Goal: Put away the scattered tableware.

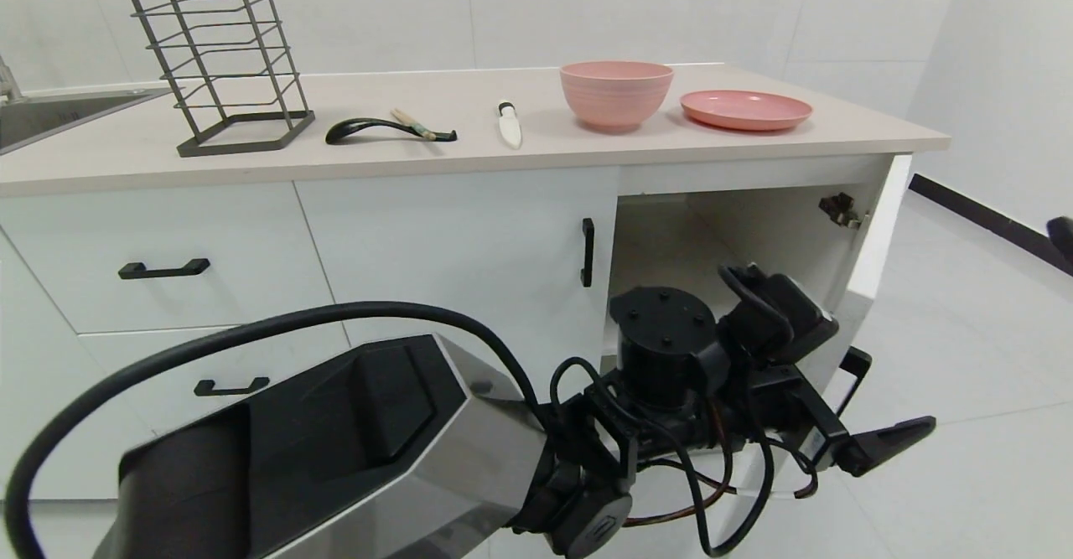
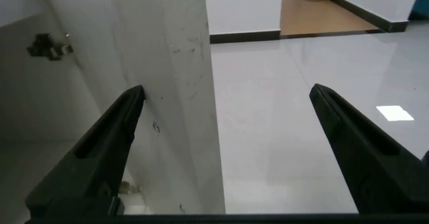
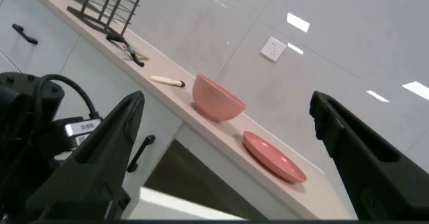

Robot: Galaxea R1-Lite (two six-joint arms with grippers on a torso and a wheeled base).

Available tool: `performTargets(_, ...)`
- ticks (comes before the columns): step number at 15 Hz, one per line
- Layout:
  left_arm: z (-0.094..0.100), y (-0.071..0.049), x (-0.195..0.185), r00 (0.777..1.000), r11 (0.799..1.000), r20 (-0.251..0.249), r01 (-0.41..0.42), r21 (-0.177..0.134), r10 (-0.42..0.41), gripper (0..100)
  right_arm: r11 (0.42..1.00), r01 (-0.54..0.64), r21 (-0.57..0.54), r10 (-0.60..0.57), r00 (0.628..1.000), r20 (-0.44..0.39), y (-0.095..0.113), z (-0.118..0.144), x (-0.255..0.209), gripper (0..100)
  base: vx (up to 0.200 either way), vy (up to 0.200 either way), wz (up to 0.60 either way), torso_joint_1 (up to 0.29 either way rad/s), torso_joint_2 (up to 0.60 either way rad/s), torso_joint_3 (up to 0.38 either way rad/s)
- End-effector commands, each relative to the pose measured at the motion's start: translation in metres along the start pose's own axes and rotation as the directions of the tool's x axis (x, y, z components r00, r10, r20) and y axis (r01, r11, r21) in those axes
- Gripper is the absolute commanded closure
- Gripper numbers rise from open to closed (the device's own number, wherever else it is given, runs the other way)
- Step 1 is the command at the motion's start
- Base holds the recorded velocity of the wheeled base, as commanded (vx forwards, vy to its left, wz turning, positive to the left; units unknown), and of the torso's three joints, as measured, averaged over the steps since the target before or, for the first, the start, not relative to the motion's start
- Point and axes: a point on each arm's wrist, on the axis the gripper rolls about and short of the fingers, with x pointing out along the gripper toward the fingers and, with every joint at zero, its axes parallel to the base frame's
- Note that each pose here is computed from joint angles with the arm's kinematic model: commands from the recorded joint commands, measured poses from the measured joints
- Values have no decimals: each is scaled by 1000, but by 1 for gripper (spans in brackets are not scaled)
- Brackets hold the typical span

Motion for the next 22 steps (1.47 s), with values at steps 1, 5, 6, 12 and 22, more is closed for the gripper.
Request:
performTargets(1, -7, -12, 14, 999, 999, 17, 37, 2, -37, 0, 1000, -1, -2, 1, 1000, 2, -1, 0, 1, 0, 0, 0, 0, 0, 0, 0)
performTargets(5, -24, -58, 48, 986, 987, 56, 157, -40, -155, 0, 1000, 5, -31, -4, 1000, 29, -5, 7, 4, 0, 0, 0, 0, 0, 0, 0)
performTargets(6, -29, -68, 58, 982, 983, 68, 181, -40, -178, 0, 999, 6, -39, -5, 999, 32, -5, 8, 4, 0, 0, 0, 0, 0, 0, 0)
performTargets(12, 4, 12, 39, 976, 1000, 218, 12, 1, -12, 0, 994, 21, -106, -11, 996, 91, 3, 32, -9, 0, 0, 0, 0, 0, 0, 0)
performTargets(22, 195, -6, -304, 843, 851, 282, -508, 133, 459, 0, 999, -44, 8, 44, 999, 31, 51, 15, -44, 0, 0, 0, 0, 0, 0, 0)
